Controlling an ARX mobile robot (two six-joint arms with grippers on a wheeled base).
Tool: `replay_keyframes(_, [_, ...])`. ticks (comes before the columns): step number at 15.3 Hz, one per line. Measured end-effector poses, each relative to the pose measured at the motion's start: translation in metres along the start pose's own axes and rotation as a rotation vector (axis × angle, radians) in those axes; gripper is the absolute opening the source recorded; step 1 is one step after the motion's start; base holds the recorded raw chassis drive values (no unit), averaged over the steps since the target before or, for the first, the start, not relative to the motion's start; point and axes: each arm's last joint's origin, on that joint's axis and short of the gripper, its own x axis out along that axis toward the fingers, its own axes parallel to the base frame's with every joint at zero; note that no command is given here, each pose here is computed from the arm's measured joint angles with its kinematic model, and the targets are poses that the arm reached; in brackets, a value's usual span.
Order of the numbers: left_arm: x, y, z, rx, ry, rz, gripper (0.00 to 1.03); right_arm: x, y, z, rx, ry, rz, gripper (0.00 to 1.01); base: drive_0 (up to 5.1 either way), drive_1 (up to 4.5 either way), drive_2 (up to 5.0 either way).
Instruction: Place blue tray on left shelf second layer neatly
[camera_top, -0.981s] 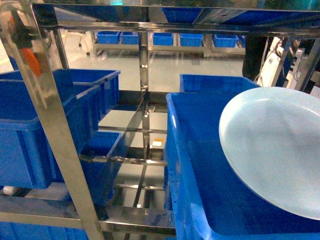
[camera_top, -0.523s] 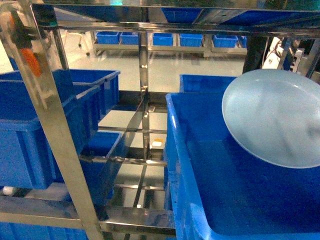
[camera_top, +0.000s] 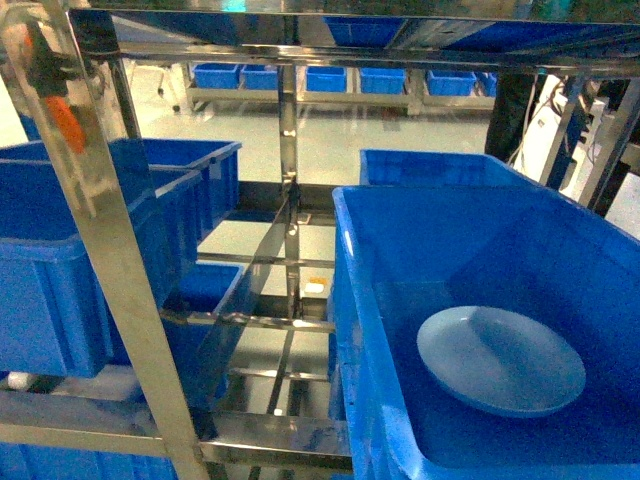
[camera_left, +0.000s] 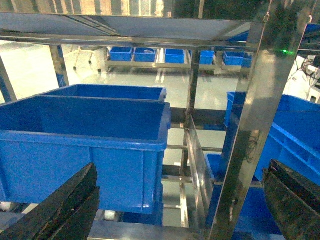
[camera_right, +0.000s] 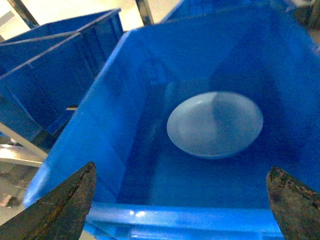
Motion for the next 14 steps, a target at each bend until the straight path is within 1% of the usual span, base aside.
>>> replay_keyframes(1, [0.000, 0.000, 0.000, 0.000, 0.000, 0.001, 0.98, -0.029, 0.004, 0.016, -0.068, -0.079, -0.060, 0.97, 0.0, 0.00, 0.0])
replay_keyframes(2, [0.000, 0.000, 0.000, 0.000, 0.000, 0.000, 0.98, -0.060, 0.000, 0.023, -0.159, -0.163, -0.211, 0.98, 0.0, 0.00, 0.0])
replay_keyframes(3, [0.000, 0.000, 0.000, 0.000, 0.000, 0.000, 0.98, -0.065, -0.008, 0.010, -0.229, -0.127, -0.330, 0.98, 0.0, 0.00, 0.0])
replay_keyframes(4, [0.000, 0.000, 0.000, 0.000, 0.001, 0.002, 0.98, -0.057, -0.013, -0.009, -0.293, -0.038, -0.341, 0.97, 0.0, 0.00, 0.0])
replay_keyframes(5, [0.000, 0.000, 0.000, 0.000, -0.001, -0.003, 0.98, -0.050, -0.012, -0.018, -0.317, -0.161, -0.306, 0.89, 0.0, 0.00, 0.0])
replay_keyframes(6, [0.000, 0.000, 0.000, 0.000, 0.002, 0.001, 0.98, -0.053, -0.005, -0.016, -0.316, -0.339, -0.227, 0.78, 0.0, 0.00, 0.0])
replay_keyframes(7, [0.000, 0.000, 0.000, 0.000, 0.000, 0.003, 0.98, -0.056, -0.003, -0.009, -0.284, -0.401, -0.227, 0.65, 0.0, 0.00, 0.0])
replay_keyframes(8, [0.000, 0.000, 0.000, 0.000, 0.002, 0.003, 0.98, -0.055, -0.005, -0.013, -0.262, -0.380, -0.234, 0.53, 0.0, 0.00, 0.0])
replay_keyframes(10, [0.000, 0.000, 0.000, 0.000, 0.001, 0.002, 0.98, -0.055, -0.005, -0.012, -0.251, -0.389, -0.232, 0.32, 0.0, 0.00, 0.0])
replay_keyframes(12, [0.000, 0.000, 0.000, 0.000, 0.000, 0.001, 0.98, -0.055, -0.005, -0.012, -0.249, -0.389, -0.231, 0.08, 0.0, 0.00, 0.0])
replay_keyframes(13, [0.000, 0.000, 0.000, 0.000, 0.000, 0.001, 0.98, -0.055, -0.005, -0.012, -0.247, -0.389, -0.230, 0.02, 0.0, 0.00, 0.0])
replay_keyframes(14, [0.000, 0.000, 0.000, 0.000, 0.000, 0.001, 0.98, -0.055, -0.005, -0.012, -0.245, -0.389, -0.230, 0.02, 0.0, 0.00, 0.0])
